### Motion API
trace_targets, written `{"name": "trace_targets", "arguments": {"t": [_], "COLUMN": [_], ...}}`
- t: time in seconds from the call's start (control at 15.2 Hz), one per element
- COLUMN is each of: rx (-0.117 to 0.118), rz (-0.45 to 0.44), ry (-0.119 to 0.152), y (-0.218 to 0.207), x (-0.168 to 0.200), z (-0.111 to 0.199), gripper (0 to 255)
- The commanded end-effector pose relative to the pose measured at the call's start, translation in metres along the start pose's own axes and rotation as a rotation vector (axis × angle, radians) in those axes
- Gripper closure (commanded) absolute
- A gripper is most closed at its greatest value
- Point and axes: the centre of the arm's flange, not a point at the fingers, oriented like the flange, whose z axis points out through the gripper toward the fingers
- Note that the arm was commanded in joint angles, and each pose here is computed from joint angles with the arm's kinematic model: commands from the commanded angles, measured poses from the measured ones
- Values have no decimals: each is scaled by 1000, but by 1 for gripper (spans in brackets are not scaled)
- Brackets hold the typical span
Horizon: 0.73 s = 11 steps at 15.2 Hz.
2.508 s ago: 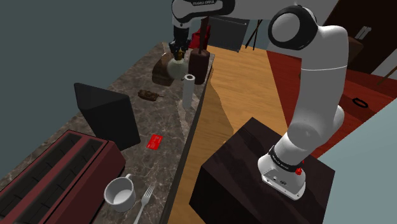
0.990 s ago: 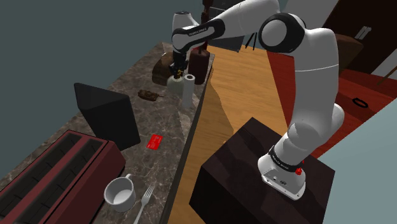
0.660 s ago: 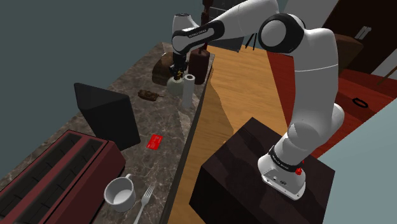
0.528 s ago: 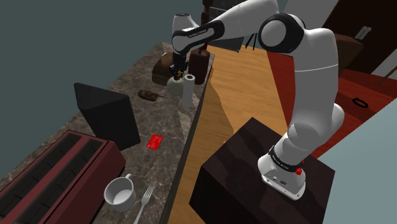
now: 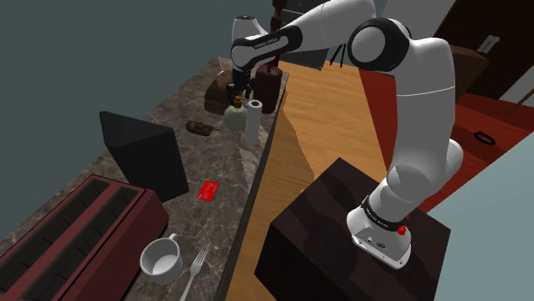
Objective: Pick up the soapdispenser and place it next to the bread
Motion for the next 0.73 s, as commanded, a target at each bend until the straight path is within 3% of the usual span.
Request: {"name": "trace_targets", "arguments": {"t": [0.0,0.13,0.66], "rx": [0,0,0], "rz": [0,0,0], "ry": [0,0,0], "y": [-1,-1,-1], "x": [-2,-2,-2], "z": [-20,-44,-44], "gripper": [0,0,0]}}
